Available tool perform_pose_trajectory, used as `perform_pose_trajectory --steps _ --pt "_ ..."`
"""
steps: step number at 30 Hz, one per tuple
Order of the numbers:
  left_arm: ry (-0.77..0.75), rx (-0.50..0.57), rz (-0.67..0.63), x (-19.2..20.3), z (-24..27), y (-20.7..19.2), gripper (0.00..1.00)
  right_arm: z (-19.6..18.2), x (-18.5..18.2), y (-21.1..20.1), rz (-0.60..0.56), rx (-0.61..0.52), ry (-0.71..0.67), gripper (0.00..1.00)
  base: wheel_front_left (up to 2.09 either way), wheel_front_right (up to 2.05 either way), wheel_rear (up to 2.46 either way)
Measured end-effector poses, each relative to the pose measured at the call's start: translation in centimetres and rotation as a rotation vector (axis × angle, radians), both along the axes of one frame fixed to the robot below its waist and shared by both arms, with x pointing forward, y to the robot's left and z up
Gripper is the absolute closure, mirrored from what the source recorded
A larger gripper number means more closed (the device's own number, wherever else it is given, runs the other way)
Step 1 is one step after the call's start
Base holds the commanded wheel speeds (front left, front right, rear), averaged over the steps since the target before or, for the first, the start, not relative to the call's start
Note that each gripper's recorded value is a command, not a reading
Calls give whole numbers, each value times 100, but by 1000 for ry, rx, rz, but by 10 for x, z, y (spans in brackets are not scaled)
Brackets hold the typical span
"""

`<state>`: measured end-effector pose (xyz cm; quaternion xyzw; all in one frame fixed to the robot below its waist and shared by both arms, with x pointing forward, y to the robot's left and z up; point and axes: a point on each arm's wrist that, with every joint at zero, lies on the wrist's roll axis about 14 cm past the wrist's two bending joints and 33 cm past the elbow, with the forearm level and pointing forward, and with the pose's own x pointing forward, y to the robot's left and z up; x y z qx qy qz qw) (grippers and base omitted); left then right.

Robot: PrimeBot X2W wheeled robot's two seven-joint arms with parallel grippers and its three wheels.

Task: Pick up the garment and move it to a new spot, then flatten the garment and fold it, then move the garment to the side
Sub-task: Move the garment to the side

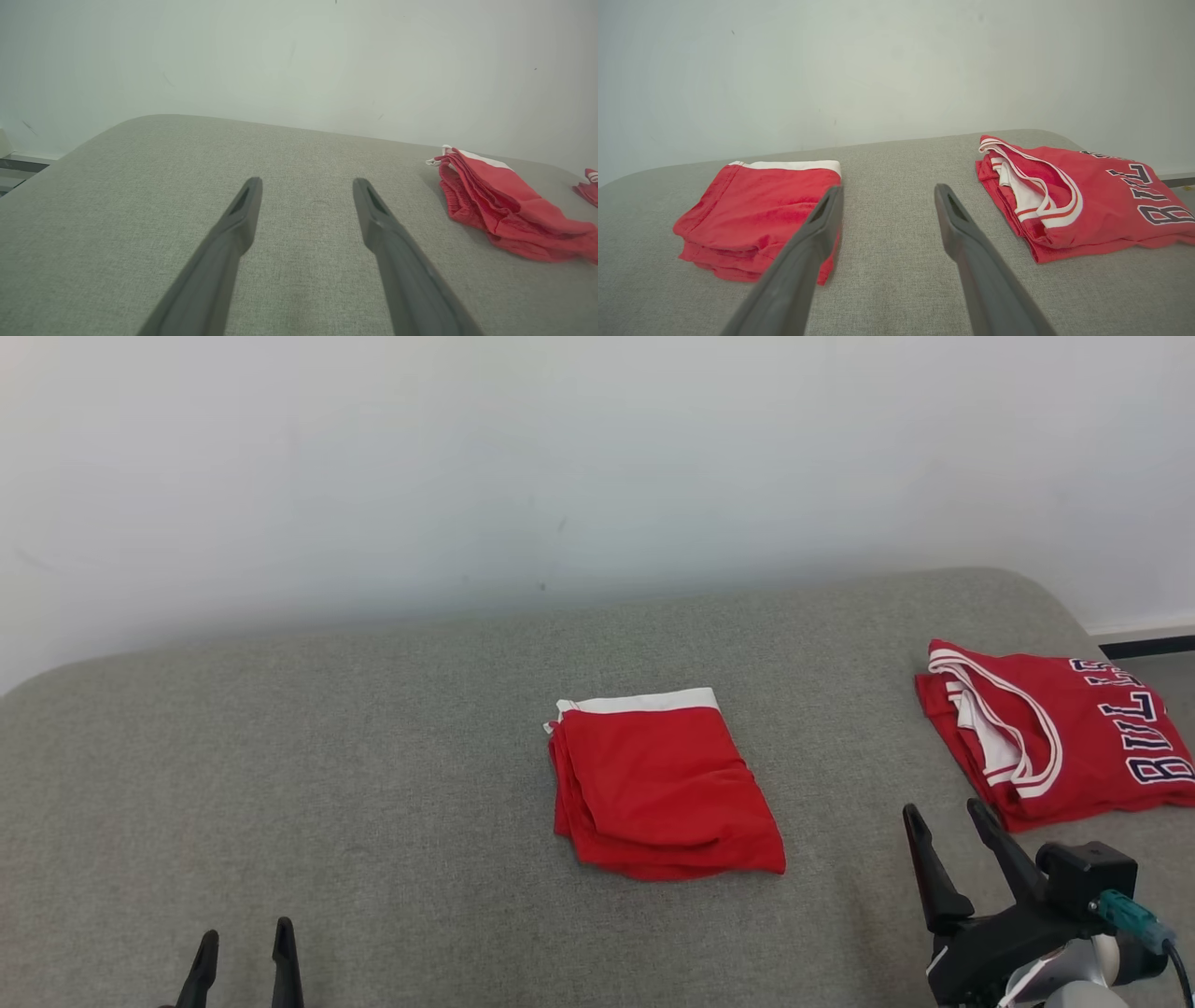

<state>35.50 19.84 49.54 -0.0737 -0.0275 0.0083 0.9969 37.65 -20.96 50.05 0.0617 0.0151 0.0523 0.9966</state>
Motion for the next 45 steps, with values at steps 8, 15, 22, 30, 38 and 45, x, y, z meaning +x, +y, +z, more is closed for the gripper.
perform_pose_trajectory --steps 8,15,22,30,38,45 --pt "0 -1 12 -5 0 4 0 5 3 5 22 1 -11 0 0 0 0" --pt "5 0 19 -7 -2 7 0 6 4 6 26 3 -15 0 0 0 0" --pt "11 1 17 -7 -4 6 0 1 5 8 28 3 -4 0 0 0 0" --pt "6 0 6 -5 -2 2 0 -10 12 22 76 -6 67 0 0 0 0" --pt "-2 2 -9 -4 0 -4 0 -26 46 46 181 -12 348 0 0 0 0" --pt "-21 -3 -14 10 7 -5 0 -27 96 58 212 -30 524 0 0 0 0"
